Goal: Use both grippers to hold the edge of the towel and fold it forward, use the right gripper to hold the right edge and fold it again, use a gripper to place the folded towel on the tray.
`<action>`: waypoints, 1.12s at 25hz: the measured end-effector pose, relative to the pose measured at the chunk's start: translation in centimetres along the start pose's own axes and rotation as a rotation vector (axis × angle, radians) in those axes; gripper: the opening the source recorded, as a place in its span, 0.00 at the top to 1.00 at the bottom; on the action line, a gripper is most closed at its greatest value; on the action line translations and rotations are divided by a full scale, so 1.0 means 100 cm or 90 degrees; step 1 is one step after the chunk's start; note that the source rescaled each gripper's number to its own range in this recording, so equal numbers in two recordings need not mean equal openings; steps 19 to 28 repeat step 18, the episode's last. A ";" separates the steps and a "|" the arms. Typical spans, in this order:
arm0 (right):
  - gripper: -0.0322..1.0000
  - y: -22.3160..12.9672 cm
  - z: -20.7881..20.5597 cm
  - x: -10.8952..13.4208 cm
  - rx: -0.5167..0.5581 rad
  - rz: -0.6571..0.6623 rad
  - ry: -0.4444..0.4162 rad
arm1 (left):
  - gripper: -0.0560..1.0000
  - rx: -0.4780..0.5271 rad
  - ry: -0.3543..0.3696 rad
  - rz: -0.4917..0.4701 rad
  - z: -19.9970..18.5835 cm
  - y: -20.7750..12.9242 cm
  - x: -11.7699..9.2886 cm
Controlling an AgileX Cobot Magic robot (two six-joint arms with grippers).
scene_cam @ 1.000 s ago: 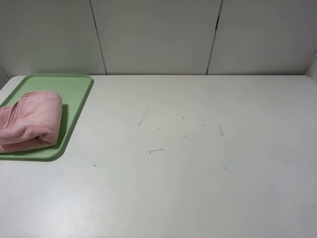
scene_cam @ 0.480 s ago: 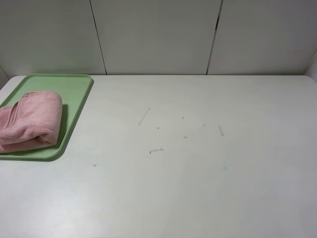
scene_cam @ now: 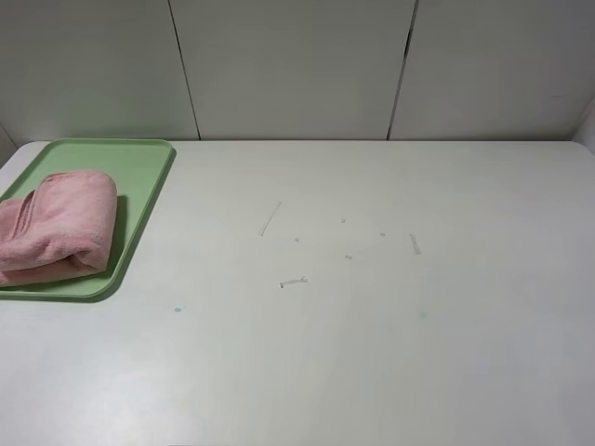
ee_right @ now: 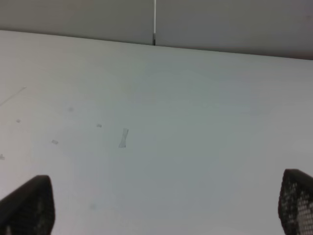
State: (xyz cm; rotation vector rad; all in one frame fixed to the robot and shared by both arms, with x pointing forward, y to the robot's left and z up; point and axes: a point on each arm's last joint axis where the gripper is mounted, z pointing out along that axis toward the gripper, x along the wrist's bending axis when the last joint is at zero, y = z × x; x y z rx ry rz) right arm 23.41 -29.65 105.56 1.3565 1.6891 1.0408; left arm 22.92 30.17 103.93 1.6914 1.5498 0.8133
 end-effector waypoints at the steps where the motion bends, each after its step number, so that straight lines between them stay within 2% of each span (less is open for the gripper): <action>1: 0.00 0.000 0.000 0.000 0.000 0.001 0.000 | 0.00 0.000 0.000 0.000 0.000 0.000 0.000; 28: 0.00 0.000 0.000 0.000 0.000 0.001 0.000 | 0.00 0.000 -0.001 0.000 0.000 0.000 0.000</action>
